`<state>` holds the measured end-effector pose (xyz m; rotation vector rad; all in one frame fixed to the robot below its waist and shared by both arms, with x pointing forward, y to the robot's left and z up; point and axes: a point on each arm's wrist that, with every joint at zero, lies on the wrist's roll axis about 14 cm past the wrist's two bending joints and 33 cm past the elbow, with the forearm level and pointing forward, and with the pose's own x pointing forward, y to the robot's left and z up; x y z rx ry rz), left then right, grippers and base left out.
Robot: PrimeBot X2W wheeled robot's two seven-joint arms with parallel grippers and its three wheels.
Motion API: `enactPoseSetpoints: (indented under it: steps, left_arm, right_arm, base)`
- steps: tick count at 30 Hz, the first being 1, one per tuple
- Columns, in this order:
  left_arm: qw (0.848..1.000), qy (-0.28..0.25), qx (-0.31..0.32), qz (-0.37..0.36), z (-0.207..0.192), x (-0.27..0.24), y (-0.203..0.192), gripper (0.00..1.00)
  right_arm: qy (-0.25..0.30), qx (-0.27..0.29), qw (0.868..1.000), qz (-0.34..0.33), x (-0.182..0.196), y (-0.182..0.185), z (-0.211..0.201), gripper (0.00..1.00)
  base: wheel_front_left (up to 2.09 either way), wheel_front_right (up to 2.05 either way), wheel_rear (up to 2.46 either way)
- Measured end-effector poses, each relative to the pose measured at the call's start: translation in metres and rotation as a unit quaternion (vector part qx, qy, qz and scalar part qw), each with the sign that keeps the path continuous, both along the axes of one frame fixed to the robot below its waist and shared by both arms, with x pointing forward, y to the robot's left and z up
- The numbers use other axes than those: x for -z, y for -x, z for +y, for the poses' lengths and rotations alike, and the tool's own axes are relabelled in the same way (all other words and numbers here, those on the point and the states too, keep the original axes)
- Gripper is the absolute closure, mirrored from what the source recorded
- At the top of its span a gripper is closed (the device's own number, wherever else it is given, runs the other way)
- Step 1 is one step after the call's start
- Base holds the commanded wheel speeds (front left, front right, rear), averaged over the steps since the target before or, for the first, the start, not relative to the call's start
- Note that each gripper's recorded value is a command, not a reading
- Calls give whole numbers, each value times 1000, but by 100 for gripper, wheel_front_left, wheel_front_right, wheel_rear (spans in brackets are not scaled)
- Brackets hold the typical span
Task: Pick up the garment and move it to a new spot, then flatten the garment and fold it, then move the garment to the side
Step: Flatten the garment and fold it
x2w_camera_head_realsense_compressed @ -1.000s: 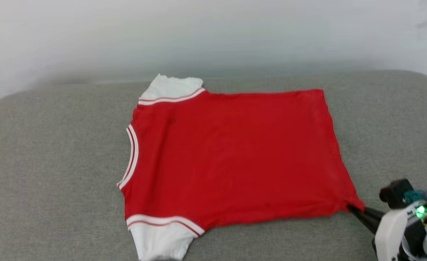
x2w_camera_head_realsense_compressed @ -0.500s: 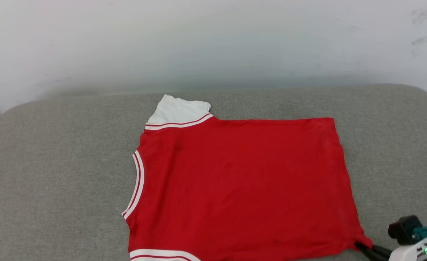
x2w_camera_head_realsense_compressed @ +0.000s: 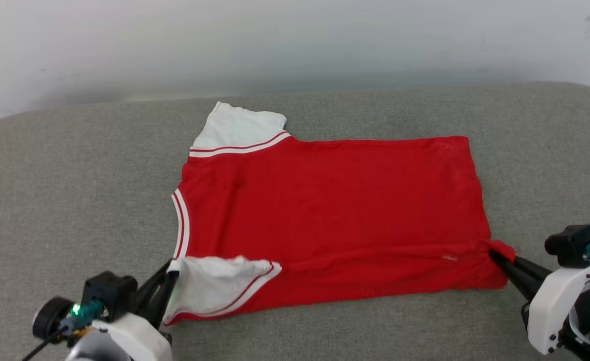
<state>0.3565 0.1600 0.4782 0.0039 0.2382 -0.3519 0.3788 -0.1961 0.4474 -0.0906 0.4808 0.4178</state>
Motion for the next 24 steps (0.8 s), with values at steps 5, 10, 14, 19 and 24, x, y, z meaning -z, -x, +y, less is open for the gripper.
enactPoseSetpoints:
  steps: [5,10,14,19,24]
  left_arm:
    - [999,-23,25,-22,-2,-17,-39,100]
    - [998,-41,47,-14,-7,-11,-70,100]
    - [997,-54,53,1,-5,4,-93,100]
    - [995,-74,50,37,5,35,-114,100]
    - [991,-83,52,86,11,74,-123,100]
  right_arm:
    - [5,10,1000,6,-1,-12,-3,100]
    - [5,19,999,32,10,-23,-3,100]
    - [8,27,998,56,24,-30,-6,100]
    - [14,38,996,85,45,-40,-12,100]
    - [27,35,991,125,71,-38,-13,100]
  base:
    - [0,0,0]
    - [0,0,0]
    - [0,0,0]
    - [0,0,0]
    - [0,0,0]
